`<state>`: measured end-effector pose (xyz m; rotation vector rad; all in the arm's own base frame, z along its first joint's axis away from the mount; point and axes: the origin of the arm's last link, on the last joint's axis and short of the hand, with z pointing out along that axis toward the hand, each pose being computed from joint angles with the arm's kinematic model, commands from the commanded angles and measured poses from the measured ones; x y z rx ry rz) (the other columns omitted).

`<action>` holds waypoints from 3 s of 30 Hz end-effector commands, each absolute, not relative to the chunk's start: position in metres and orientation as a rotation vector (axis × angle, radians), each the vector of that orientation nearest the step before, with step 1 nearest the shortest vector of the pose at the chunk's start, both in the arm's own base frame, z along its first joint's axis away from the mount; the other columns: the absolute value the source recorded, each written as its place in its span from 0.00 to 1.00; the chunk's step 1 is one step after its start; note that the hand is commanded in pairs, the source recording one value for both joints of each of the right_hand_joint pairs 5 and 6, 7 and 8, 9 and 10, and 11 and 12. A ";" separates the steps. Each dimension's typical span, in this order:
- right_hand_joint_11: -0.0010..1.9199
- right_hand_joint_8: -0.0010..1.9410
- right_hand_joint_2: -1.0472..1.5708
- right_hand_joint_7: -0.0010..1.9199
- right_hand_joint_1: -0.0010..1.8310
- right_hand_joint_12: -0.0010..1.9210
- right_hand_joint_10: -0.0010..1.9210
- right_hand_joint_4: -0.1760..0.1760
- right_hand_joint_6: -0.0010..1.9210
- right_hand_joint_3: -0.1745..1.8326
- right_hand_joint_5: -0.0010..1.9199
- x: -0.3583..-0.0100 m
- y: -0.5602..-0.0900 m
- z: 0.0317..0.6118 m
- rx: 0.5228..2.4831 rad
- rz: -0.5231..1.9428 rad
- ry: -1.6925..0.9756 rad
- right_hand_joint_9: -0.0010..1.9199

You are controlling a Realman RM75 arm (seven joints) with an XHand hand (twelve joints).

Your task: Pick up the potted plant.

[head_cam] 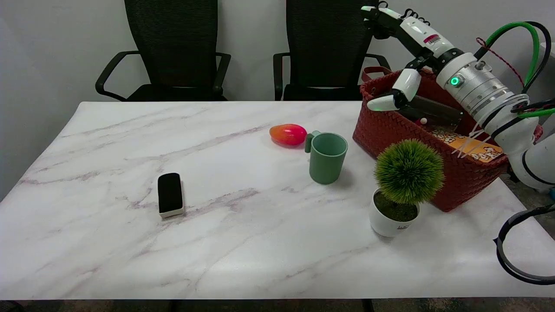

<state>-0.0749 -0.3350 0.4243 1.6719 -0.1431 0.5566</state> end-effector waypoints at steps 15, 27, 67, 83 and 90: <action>0.23 0.16 0.21 0.16 0.63 0.23 0.20 0.50 0.10 0.65 0.10 -0.073 -0.332 0.429 1.555 0.444 0.052 0.20; 0.25 0.18 0.24 0.18 0.63 0.25 0.23 0.50 0.12 0.62 0.12 -0.065 -0.304 0.463 1.326 0.544 0.086 0.23; 0.37 0.57 0.34 0.57 0.62 0.37 0.50 0.50 0.38 0.60 0.38 -0.131 -0.203 0.458 0.657 0.697 0.431 0.50; 0.39 0.55 0.37 0.56 0.62 0.39 0.48 0.50 0.40 0.59 0.40 -0.152 -0.170 0.412 0.601 0.815 0.499 0.48; 0.40 0.56 0.40 0.57 0.61 0.40 0.49 0.50 0.42 0.57 0.42 -0.167 -0.153 0.382 0.589 0.851 0.501 0.49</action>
